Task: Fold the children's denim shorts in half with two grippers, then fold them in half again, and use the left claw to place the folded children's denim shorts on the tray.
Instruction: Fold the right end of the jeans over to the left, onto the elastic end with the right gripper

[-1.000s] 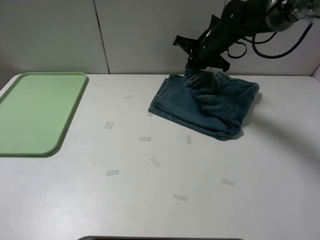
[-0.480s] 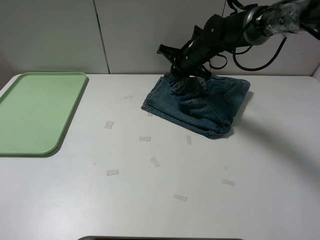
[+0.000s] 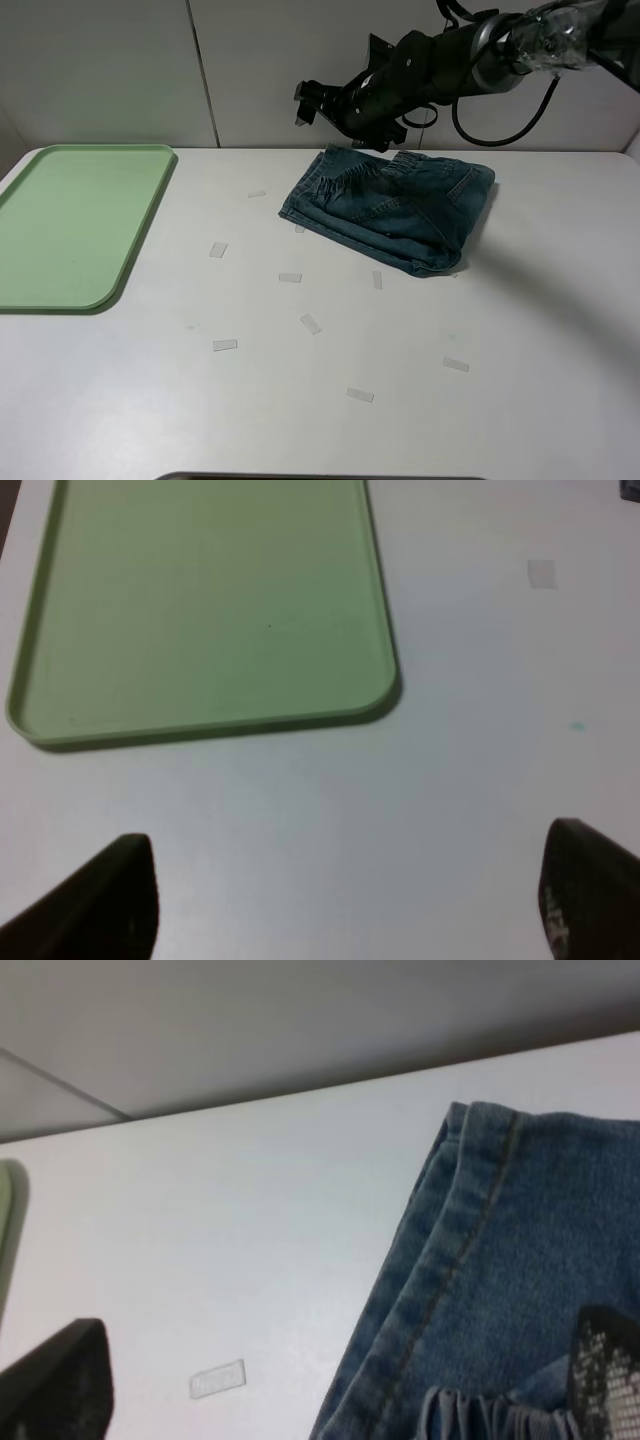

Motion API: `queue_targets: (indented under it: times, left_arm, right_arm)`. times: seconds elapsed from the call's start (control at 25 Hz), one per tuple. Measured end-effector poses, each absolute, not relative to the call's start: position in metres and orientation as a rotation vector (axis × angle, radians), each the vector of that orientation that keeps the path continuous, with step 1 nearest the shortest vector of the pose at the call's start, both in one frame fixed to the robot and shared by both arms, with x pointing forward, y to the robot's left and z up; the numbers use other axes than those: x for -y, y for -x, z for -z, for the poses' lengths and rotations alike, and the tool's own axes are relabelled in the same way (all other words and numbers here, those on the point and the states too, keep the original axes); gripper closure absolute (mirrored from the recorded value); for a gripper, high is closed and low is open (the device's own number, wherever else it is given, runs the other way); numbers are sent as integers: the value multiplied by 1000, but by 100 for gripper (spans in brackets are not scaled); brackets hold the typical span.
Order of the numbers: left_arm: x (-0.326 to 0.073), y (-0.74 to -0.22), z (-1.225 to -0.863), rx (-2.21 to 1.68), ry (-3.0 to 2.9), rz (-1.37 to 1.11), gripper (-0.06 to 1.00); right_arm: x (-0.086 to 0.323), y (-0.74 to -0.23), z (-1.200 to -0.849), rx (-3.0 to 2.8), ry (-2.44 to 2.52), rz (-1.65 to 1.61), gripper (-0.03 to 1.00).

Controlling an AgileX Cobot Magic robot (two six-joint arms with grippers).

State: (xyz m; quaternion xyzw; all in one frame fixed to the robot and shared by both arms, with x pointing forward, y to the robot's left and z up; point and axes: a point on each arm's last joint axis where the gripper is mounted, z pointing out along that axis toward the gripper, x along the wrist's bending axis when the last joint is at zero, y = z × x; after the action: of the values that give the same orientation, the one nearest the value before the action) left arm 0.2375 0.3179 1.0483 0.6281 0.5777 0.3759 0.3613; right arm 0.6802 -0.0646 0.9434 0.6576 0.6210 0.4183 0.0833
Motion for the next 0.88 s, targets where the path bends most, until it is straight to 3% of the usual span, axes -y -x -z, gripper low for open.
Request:
queue_targets:
  times: [0.88]
  left_arm:
    - [-318,-238,-1048,-1488,-1618,-969,18]
  right_arm:
    - [122,-686,-925,-2072,-1852,-781,27]
